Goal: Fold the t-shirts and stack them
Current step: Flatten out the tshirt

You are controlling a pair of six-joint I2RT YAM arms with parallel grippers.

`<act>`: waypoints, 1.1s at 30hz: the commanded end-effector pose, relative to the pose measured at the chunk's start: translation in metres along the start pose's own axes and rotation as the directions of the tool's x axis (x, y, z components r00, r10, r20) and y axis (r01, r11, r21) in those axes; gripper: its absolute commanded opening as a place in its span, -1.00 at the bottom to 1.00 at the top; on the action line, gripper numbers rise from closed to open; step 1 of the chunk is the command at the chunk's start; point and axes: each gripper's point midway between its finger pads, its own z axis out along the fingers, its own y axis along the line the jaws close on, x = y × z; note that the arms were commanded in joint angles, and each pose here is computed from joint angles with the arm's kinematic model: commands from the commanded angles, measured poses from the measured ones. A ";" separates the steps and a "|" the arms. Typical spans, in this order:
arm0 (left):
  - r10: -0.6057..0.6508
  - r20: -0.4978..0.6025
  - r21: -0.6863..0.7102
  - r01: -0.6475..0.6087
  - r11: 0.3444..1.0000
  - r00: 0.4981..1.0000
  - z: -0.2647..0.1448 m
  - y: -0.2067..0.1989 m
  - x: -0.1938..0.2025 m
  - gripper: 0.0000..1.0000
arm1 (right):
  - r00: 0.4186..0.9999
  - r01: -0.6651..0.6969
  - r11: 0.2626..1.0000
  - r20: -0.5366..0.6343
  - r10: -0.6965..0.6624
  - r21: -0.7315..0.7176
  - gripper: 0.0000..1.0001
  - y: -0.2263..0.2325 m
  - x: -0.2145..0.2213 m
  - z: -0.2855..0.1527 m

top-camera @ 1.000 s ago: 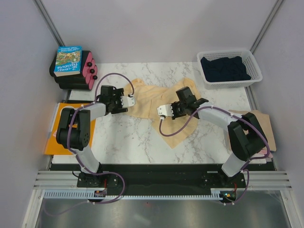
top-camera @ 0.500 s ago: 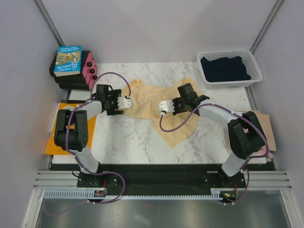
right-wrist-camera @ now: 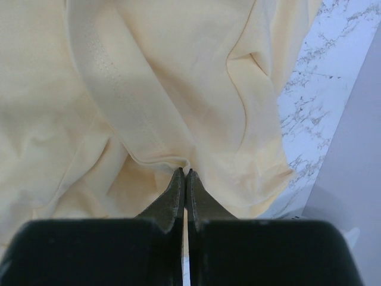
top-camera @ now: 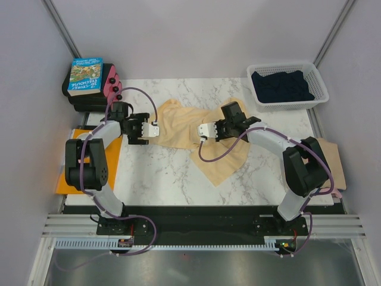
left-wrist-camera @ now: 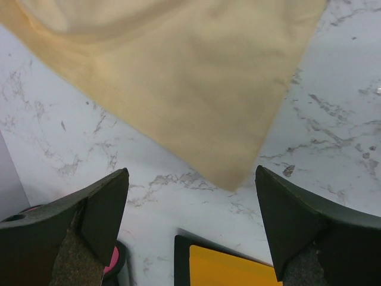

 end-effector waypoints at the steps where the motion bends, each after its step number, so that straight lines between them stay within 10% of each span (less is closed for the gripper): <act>1: 0.112 0.079 0.077 -0.118 0.990 0.990 0.010 -0.011 -0.010 0.87 | 1.000 0.007 0.999 -0.009 -0.007 0.040 -1.00 -0.018 -0.002 -0.008; 29: 0.269 0.241 0.344 -0.342 0.875 0.932 0.033 -0.072 0.003 0.56 | 0.999 -0.017 0.999 -0.036 0.018 0.048 -1.00 -0.024 0.003 -0.010; 32: 0.263 0.239 0.408 -0.343 0.846 0.935 0.031 -0.082 0.004 -0.24 | 0.999 -0.019 0.998 -0.036 0.021 0.053 -1.00 -0.025 0.003 -0.011; 33: 0.242 0.231 0.422 -0.321 0.848 0.942 0.033 -0.085 0.005 -0.82 | 0.999 -0.022 0.998 -0.039 0.024 0.051 -1.00 -0.024 0.004 -0.012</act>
